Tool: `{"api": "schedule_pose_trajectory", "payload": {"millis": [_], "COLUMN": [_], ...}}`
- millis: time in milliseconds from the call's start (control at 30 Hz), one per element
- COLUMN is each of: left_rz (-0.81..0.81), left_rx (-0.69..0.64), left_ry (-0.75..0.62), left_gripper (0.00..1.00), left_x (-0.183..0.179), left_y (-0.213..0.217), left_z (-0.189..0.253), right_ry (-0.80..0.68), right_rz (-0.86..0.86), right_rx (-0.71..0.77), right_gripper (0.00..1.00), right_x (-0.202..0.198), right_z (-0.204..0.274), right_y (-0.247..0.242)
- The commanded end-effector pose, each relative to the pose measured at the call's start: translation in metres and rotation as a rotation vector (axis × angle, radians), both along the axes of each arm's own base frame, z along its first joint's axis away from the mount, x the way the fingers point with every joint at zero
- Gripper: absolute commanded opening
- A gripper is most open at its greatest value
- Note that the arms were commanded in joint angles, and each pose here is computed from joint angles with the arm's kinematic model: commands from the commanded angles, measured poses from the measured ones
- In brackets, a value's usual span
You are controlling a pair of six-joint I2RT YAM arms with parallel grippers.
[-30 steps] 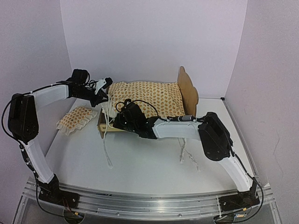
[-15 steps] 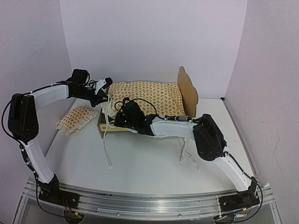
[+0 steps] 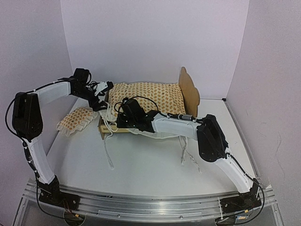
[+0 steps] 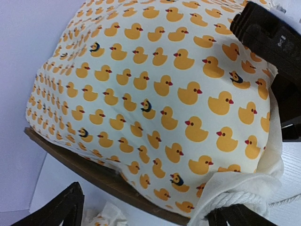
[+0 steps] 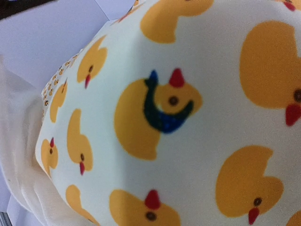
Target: Set up the pet bed
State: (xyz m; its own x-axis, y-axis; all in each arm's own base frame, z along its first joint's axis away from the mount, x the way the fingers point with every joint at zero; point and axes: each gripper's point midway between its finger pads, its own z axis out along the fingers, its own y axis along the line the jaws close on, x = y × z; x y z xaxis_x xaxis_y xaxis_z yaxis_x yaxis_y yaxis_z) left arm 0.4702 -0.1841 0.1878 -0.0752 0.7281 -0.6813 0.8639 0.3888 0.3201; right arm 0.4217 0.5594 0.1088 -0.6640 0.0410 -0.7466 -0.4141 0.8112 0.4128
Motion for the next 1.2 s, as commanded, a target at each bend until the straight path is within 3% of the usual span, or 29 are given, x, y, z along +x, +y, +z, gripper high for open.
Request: {"api": "schedule_pose_trajectory", "payload": {"millis": [0,233,300,400,467,533,667,800,867,967,1167], "left_rz": [-0.032,-0.202,-0.117,0.099,0.166,0.157,-0.002,-0.205,-0.235,-0.214,-0.191], "left_rx": [-0.085,-0.164,-0.125,0.032,0.092,0.062,-0.019,-0.006,-0.004,0.070,0.232], "left_ry": [-0.095,-0.057,-0.048,0.022,0.077,0.099,0.097,0.193,0.246,0.305,0.198], "left_gripper": [0.97,0.99,0.92,0.65,0.60,0.61,0.60,0.49,0.46,0.48,0.74], "left_x": [0.011,-0.036,-0.019,0.029,0.043,0.041,-0.005,-0.089,-0.114,-0.133,-0.140], "left_y": [0.009,-0.007,0.001,0.018,0.026,0.022,-0.017,-0.071,-0.077,-0.066,-0.069], "left_z": [0.084,0.141,0.126,0.061,0.029,0.026,0.054,0.047,0.040,0.014,-0.026], "right_ry": [-0.050,-0.044,-0.037,-0.029,-0.025,-0.027,-0.040,-0.052,-0.049,-0.026,0.008], "right_rz": [0.019,0.039,0.046,0.072,0.098,0.127,0.135,0.109,0.094,0.076,0.064], "right_rx": [-0.037,0.021,0.026,0.034,0.045,0.053,0.043,0.026,0.009,-0.004,-0.008], "right_gripper": [0.04,0.06,0.07,0.08,0.08,0.08,0.10,0.11,0.12,0.16,0.20], "right_x": [0.002,0.003,0.003,0.000,-0.003,-0.008,-0.011,-0.013,-0.017,-0.026,-0.042], "right_z": [0.052,0.079,0.078,0.076,0.079,0.084,0.091,0.098,0.098,0.098,0.099], "right_y": [-0.016,-0.020,-0.020,-0.016,-0.013,-0.011,-0.017,-0.029,-0.038,-0.054,-0.074]}}
